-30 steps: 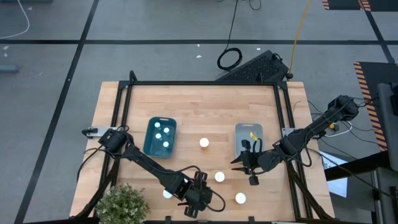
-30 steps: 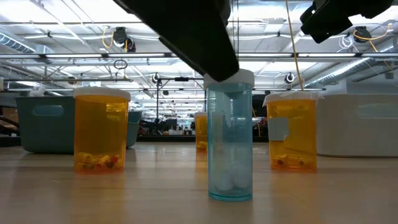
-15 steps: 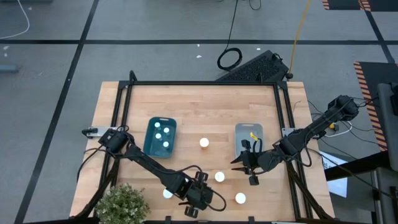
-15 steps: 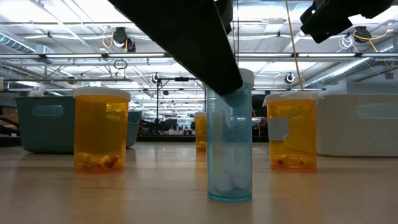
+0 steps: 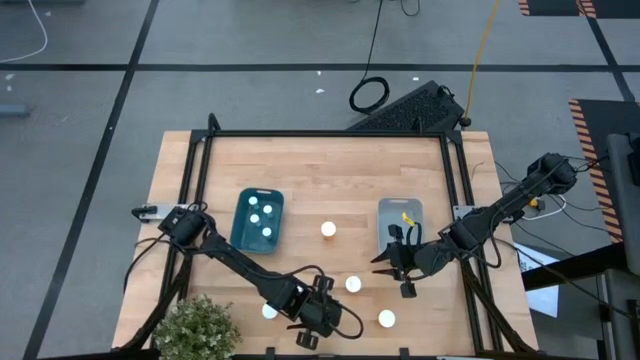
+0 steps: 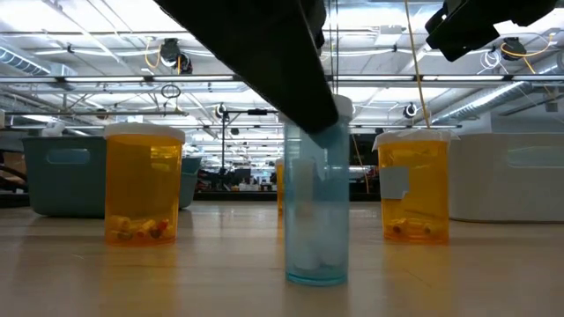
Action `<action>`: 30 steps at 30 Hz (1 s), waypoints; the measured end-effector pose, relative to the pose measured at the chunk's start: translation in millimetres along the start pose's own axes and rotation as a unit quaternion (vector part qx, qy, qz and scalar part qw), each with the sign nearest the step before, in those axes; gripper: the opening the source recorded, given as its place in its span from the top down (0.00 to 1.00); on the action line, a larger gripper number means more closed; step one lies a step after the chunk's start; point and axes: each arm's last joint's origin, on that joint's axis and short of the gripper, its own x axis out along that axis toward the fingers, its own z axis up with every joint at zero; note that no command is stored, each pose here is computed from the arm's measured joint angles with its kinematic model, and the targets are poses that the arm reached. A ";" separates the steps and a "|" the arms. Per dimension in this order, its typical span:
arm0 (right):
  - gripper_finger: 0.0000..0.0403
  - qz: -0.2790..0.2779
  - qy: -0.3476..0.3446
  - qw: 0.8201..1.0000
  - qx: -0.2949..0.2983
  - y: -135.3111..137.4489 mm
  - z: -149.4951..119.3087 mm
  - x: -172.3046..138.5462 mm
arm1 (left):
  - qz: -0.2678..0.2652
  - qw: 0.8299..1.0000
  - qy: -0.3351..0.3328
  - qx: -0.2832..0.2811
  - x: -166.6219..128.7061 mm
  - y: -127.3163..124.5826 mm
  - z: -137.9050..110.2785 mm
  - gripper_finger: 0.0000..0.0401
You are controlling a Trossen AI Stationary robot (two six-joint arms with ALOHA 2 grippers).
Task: Pick and place medicine bottles into bin by pill shape (circle, oval)
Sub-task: Put the blue pill bottle into the blue bin
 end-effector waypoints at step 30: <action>0.73 -0.063 0.018 0.991 -0.114 -36.1 -4.3 11.6 | 0.183 0.980 0.033 -0.073 -193.1 76.6 -19.5 0.67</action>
